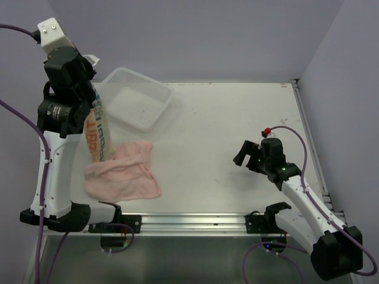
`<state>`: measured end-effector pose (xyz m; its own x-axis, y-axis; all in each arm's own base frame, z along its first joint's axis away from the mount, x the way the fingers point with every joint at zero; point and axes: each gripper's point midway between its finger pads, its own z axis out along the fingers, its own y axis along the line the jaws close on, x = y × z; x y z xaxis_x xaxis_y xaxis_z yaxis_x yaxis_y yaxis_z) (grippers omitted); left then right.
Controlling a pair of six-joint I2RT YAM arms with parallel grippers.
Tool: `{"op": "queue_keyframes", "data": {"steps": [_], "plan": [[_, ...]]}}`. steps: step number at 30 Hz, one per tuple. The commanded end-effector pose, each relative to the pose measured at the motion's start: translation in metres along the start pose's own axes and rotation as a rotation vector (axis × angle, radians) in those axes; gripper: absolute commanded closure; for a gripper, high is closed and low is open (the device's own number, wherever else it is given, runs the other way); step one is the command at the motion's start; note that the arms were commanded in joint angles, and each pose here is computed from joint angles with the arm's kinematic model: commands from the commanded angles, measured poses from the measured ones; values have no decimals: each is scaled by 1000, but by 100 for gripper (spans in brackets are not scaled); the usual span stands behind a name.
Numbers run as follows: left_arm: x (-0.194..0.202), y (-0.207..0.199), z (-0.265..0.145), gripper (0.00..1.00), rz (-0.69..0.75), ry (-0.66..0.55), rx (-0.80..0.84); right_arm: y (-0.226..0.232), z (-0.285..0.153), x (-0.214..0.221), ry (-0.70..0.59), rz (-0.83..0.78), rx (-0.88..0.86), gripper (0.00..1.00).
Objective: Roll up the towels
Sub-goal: Move the towel to the center of the board
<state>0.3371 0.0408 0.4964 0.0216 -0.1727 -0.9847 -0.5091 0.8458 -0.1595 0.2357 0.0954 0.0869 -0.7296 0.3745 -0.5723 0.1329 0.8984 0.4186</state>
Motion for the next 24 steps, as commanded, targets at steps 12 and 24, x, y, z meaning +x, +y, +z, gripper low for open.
{"op": "queue_keyframes", "data": {"steps": [12,24], "plan": [[-46,-141,-42,100,-219,20,732,16,-41,-45,-130,-6,0,1],[-14,-254,-146,100,-248,137,1139,24,-91,-92,-318,93,27,1]]}}
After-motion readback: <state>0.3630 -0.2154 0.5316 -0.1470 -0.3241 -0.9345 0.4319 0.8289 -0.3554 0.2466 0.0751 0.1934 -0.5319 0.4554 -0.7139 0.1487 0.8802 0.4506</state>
